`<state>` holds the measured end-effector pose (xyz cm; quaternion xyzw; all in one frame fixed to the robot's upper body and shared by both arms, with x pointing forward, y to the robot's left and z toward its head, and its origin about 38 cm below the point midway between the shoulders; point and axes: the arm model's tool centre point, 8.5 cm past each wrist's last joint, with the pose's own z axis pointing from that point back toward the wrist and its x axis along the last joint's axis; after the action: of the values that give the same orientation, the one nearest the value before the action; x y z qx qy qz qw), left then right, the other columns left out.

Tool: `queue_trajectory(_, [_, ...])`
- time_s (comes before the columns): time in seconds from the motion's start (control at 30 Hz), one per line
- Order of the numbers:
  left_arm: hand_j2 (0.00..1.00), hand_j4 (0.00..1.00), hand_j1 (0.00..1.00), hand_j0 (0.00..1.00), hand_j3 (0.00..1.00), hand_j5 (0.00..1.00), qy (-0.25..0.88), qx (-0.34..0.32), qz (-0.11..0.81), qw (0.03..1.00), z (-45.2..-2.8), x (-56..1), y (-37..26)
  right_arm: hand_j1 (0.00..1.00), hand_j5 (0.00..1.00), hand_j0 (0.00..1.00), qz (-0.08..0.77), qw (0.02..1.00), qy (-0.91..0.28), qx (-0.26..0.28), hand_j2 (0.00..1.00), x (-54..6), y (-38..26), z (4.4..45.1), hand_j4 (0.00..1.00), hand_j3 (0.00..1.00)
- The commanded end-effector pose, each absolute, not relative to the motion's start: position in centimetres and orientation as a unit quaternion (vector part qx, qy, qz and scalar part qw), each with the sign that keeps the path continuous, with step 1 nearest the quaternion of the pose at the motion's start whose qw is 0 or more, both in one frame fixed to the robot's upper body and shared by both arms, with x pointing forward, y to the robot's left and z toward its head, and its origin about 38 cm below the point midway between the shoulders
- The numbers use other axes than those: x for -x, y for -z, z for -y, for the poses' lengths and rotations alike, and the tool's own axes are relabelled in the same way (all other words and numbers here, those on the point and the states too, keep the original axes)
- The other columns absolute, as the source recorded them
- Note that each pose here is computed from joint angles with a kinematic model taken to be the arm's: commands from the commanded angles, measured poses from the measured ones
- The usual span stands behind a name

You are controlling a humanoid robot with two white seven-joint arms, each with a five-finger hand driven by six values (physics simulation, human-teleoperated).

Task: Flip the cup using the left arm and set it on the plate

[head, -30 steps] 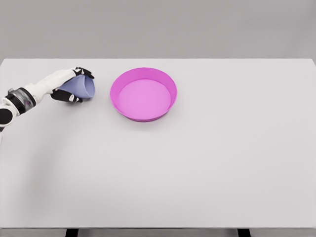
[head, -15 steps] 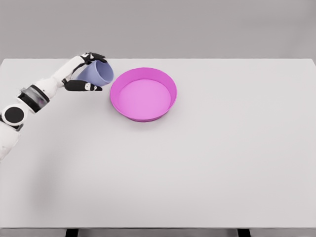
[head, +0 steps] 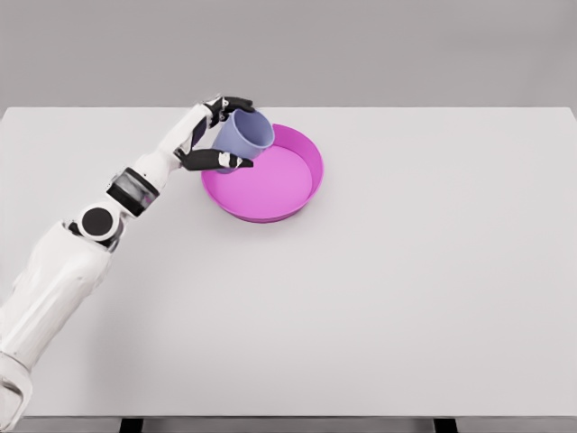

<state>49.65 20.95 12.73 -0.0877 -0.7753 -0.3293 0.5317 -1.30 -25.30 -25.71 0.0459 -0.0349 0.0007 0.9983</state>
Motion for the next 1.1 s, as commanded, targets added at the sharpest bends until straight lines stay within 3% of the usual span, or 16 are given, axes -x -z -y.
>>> queue_trajectory(0.0, [0.65, 0.65, 0.65, 0.65, 0.65, 0.65, 0.297, 0.106, 0.79, 0.525, -19.3, -50.0, -13.5, 1.0, 1.0, 1.0, 0.035, 0.998, -0.001, -0.046, 1.0, 1.3, 25.7, 25.3, 1.0, 1.0])
queue_trajectory(0.3, [0.6, 0.6, 0.6, 0.6, 0.6, 0.6, 0.228, 0.145, 0.792, 0.547, -18.5, -49.4, -12.0, 1.0, 1.0, 1.0, 0.035, 0.998, 0.0, -0.046, 1.0, 1.3, 25.7, 25.3, 1.0, 1.0])
queue_trajectory(0.37, [0.64, 0.64, 0.64, 0.64, 0.64, 0.64, 0.223, 0.155, 0.786, 0.556, -17.4, -49.0, -11.0, 1.0, 1.0, 1.0, 0.035, 0.998, 0.0, -0.046, 1.0, 1.3, 25.7, 25.3, 1.0, 1.0])
queue_trajectory(0.6, [0.65, 0.65, 0.65, 0.65, 0.65, 0.65, 0.207, 0.181, 0.772, 0.573, -14.1, -48.6, -9.1, 1.0, 1.0, 1.0, 0.035, 0.998, -0.001, -0.046, 1.0, 1.3, 25.7, 25.3, 1.0, 1.0])
queue_trajectory(1.07, [0.69, 0.69, 0.69, 0.69, 0.69, 0.69, 0.197, 0.177, 0.755, 0.6, -14.1, -48.5, -7.0, 1.0, 1.0, 1.0, 0.035, 0.998, -0.001, -0.046, 1.0, 1.3, 25.7, 25.3, 1.0, 1.0])
